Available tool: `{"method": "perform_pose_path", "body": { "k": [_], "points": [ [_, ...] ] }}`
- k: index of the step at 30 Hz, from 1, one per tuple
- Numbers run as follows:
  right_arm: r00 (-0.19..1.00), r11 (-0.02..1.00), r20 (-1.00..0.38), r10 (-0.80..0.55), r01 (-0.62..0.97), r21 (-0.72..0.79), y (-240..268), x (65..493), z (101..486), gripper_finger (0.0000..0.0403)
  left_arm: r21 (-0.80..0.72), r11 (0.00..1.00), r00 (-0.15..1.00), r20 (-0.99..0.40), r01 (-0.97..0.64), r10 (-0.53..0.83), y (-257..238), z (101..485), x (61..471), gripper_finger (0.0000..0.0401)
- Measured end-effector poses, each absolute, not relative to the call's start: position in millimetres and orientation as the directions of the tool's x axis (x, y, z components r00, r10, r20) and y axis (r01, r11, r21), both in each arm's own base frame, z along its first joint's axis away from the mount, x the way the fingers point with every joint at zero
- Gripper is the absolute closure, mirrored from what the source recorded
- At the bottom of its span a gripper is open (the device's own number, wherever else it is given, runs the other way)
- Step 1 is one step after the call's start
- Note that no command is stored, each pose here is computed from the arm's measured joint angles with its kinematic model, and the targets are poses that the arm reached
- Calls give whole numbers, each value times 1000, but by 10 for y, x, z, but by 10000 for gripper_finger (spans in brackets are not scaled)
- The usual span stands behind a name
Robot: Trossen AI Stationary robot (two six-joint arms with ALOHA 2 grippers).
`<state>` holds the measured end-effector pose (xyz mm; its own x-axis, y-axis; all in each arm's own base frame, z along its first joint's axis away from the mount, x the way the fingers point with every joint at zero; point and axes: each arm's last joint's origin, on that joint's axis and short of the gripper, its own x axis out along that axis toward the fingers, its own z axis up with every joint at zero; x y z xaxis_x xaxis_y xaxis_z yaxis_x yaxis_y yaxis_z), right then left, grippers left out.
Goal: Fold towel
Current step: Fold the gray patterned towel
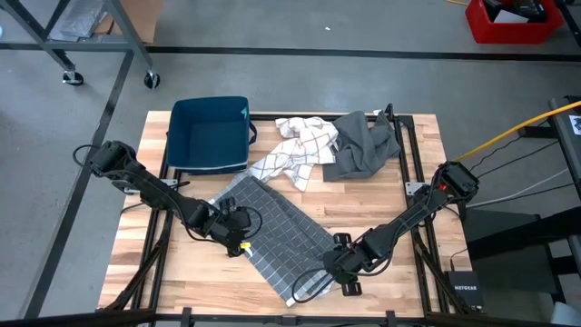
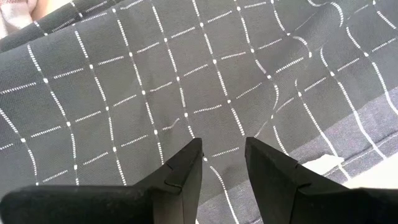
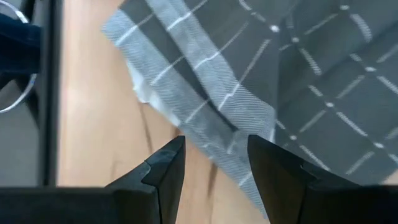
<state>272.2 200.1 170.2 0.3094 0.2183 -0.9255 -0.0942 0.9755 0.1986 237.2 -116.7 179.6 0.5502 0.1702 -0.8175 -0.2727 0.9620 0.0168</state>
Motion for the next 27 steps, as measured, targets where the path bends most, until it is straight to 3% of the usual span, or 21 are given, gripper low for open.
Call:
{"method": "perform_pose_path", "body": {
  "k": [19,27],
  "points": [
    [360,993,-926,113,-59,99,1963,2726,1697,226,17,962,550,-818,-273,171,-1166,1796,2373,286],
    [346,990,-928,137,-61,123,1971,2723,1697,302,17,962,550,-818,-273,170,-1167,1796,2372,286]
  ]
}}
